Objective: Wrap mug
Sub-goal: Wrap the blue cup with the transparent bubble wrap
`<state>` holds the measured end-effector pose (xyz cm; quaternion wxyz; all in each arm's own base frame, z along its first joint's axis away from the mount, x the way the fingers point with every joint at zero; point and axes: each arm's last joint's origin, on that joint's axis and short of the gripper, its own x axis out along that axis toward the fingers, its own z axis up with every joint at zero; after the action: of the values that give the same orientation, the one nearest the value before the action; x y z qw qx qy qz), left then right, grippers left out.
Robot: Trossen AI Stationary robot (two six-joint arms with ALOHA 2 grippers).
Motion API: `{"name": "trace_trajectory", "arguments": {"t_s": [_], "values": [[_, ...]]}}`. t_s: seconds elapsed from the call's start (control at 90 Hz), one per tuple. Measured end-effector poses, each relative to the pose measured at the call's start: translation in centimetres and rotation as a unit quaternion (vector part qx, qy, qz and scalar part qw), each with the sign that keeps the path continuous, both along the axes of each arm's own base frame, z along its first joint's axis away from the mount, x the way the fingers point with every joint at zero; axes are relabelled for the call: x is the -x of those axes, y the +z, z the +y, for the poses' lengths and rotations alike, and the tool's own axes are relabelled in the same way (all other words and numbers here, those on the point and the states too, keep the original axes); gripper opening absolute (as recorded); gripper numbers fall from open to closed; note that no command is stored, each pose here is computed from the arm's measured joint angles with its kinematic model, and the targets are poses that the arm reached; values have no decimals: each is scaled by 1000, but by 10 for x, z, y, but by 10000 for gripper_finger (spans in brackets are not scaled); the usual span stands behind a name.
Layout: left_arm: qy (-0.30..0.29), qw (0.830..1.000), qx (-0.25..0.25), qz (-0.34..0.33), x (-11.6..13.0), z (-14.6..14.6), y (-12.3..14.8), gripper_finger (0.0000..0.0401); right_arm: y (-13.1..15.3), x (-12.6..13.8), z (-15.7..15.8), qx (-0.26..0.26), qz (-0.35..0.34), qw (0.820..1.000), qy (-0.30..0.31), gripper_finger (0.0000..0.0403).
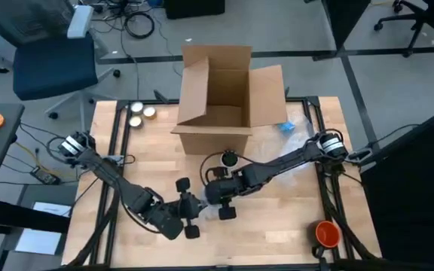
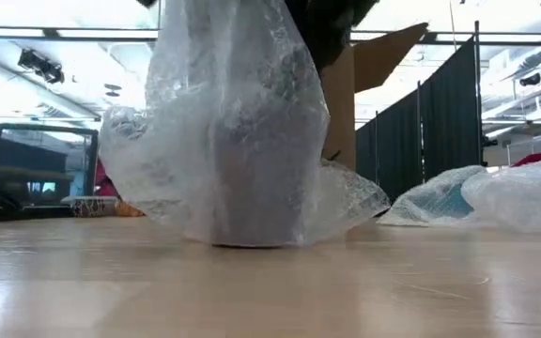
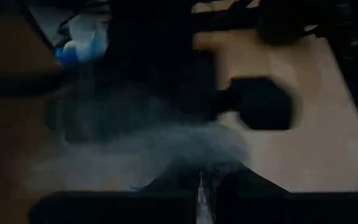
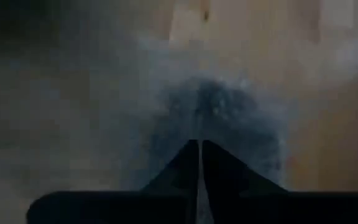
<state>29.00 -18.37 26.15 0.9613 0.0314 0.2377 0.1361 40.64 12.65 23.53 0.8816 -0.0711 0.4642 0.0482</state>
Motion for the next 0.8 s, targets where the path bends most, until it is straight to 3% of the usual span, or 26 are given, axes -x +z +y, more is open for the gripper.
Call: {"name": "trace_trajectory", "arguments": {"t_s": [0.333,0.556,0.689,0.8], "values": [[18,1000,20,-5,-5,14,-23,0,36,13,12,71,35,997,-18,0],[28,998,44,-18,-7,26,-40,0,68,14,32,76,-26,997,-18,0],[31,997,59,-40,-7,30,-48,2,60,11,38,66,-33,997,-10,0],[14,997,72,-33,-8,30,-49,20,36,9,35,66,-25,997,-12,0]]}}
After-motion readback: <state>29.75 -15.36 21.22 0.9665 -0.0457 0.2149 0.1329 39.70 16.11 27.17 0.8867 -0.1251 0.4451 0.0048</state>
